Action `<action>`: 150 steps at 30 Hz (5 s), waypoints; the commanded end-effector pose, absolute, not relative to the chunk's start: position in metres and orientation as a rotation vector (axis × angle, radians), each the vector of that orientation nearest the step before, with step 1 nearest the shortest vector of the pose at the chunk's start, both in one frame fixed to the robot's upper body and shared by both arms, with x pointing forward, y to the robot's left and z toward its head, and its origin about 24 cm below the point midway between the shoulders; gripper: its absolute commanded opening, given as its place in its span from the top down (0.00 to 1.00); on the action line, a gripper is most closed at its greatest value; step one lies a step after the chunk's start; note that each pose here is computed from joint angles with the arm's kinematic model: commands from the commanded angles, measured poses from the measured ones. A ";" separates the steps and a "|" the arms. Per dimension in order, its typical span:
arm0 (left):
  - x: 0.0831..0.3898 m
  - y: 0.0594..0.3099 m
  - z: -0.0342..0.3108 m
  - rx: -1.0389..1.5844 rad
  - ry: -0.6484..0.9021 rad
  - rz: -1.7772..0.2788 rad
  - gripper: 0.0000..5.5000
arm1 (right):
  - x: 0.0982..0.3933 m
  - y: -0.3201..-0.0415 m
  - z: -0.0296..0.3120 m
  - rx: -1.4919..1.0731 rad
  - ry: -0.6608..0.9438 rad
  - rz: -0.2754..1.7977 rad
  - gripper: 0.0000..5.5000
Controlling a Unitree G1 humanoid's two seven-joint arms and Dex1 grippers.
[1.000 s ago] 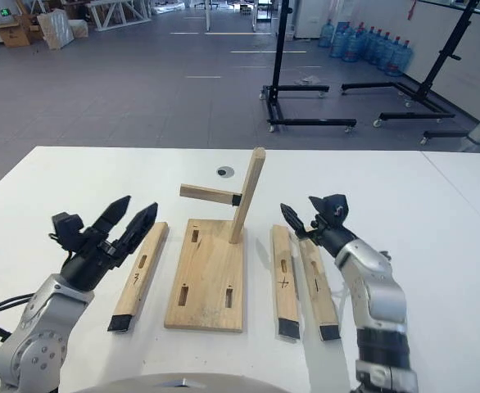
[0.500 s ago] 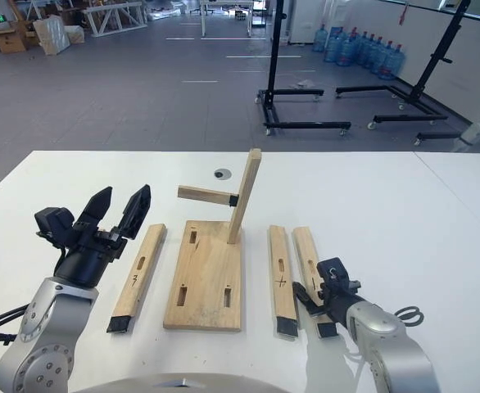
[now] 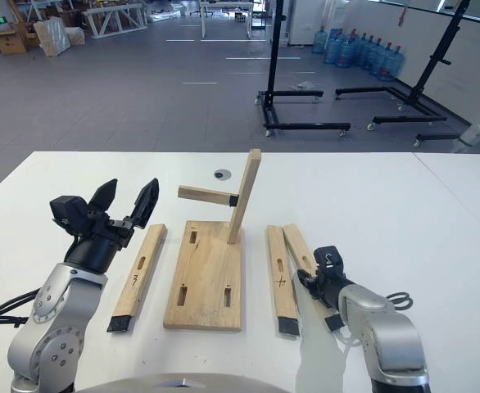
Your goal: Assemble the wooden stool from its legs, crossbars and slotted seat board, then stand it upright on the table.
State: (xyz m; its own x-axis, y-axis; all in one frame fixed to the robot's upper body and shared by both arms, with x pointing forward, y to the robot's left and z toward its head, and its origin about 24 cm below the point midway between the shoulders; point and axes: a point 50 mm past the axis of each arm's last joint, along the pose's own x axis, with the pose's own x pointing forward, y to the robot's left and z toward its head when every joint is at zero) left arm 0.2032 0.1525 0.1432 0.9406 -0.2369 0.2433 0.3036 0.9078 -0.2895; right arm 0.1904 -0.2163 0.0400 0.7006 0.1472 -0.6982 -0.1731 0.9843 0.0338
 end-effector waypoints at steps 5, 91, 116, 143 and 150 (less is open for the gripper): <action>0.222 0.150 0.145 -0.300 -0.246 -0.347 0.02 | 0.259 -0.222 0.065 0.023 0.399 0.058 0.63; 0.281 0.194 0.134 0.022 -0.132 -1.129 0.62 | 0.256 -0.152 0.121 0.348 0.082 1.316 0.20; 0.297 0.200 0.157 0.262 0.026 -1.350 0.62 | 0.254 -0.144 0.130 0.349 0.016 1.347 0.20; 0.291 0.197 0.151 0.110 0.219 -1.419 0.62 | 0.256 -0.155 0.197 0.231 -0.224 1.405 0.20; 0.290 0.198 0.142 0.063 0.269 -1.416 0.62 | 0.278 -0.168 0.228 0.055 -0.349 1.256 0.20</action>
